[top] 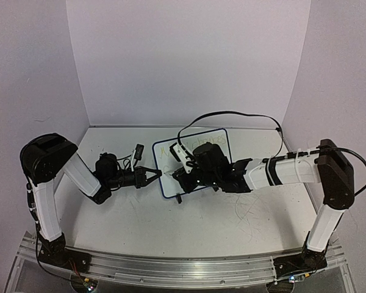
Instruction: Write a sentence on the whiteboard
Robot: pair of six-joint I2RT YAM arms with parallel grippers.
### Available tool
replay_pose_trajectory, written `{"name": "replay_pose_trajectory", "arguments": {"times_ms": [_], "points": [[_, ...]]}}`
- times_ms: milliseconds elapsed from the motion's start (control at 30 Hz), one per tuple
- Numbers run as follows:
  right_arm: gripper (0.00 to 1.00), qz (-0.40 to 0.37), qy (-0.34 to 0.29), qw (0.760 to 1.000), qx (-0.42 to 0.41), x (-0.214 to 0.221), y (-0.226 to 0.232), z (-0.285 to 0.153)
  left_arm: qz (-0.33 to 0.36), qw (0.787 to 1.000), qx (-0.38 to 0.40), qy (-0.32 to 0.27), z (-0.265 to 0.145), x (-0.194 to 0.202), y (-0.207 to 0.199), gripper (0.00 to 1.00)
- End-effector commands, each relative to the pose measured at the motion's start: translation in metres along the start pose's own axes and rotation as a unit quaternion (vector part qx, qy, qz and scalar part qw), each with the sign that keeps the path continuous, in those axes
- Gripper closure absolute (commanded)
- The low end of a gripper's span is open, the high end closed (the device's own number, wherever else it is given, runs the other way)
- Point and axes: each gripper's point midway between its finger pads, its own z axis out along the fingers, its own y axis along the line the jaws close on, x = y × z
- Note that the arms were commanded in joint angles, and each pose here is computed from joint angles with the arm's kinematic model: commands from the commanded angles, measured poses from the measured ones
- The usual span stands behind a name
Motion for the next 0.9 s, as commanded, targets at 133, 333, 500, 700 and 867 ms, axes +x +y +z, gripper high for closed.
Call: {"name": "replay_pose_trajectory", "arguments": {"times_ms": [133,333,500,700,867], "points": [[1.0,0.003,0.002,1.0,0.031,0.003,-0.009,-0.003,0.007,1.0,-0.008,0.0,0.004,-0.007,-0.002,1.0],[1.0,0.006,-0.003,0.998,0.058,0.001,-0.019,-0.006,0.007,1.0,-0.008,0.002,0.003,-0.006,-0.002,1.0],[1.0,0.01,-0.009,0.997,0.073,-0.002,-0.023,-0.007,0.008,1.0,-0.008,0.002,0.003,-0.007,-0.002,1.0],[1.0,0.015,-0.02,0.995,0.092,-0.007,-0.03,-0.01,0.006,1.0,-0.01,0.004,0.003,-0.005,-0.002,1.0],[1.0,0.02,-0.027,0.994,0.102,-0.011,-0.033,-0.01,0.007,1.0,-0.009,0.003,0.003,-0.006,-0.002,1.0]]}}
